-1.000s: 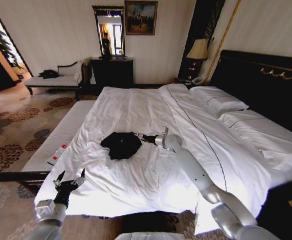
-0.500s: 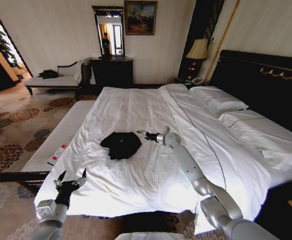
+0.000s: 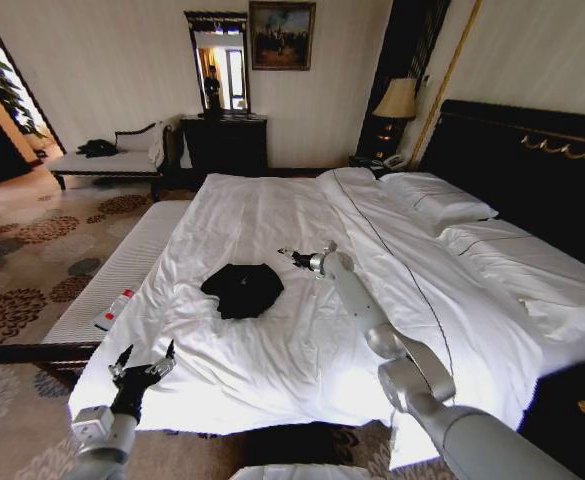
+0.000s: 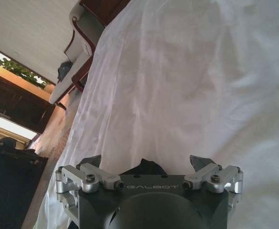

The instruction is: Fold the clothes on the bed.

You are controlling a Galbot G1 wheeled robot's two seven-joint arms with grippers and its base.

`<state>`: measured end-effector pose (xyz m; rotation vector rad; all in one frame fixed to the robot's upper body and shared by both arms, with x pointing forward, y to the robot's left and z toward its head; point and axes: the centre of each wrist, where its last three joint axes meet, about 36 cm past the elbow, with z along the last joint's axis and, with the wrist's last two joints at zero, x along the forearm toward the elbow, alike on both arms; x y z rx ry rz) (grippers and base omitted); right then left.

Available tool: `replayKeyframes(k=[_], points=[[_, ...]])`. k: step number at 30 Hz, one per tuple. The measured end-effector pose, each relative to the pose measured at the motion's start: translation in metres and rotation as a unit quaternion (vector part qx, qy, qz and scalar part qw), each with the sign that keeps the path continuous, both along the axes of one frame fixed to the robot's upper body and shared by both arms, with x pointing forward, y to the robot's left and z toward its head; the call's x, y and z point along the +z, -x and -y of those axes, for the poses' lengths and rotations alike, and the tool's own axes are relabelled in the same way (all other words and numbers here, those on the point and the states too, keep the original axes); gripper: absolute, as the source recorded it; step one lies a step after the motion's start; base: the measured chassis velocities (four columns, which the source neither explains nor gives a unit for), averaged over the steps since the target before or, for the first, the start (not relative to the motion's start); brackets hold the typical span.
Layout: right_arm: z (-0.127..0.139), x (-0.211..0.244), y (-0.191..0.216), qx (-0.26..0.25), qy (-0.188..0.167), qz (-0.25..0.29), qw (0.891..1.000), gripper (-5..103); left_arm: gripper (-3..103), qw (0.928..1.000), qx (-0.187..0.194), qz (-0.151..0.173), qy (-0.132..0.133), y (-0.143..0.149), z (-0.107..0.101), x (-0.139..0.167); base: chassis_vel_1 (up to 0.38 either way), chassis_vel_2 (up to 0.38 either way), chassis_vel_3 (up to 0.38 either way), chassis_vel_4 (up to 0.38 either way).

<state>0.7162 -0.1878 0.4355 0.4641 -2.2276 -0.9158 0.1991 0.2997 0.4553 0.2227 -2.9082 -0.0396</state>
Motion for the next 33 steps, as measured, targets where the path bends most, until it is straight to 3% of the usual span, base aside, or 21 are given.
replayKeyframes(k=[19, 33], points=[[-0.028, -0.048, 0.016, 0.005, 0.005, -0.015, 1.0, 100, 99, 0.9999, -0.003, 0.0, -0.011, 0.002, 0.0, 0.003, 0.0, 0.0, 0.0, 0.0], [-0.035, -0.067, 0.03, 0.001, 0.024, 0.03, 0.999, 100, 99, 1.0, -0.005, -0.001, -0.008, 0.001, 0.002, 0.001, 0.0, 0.0, 0.0, 0.0]])
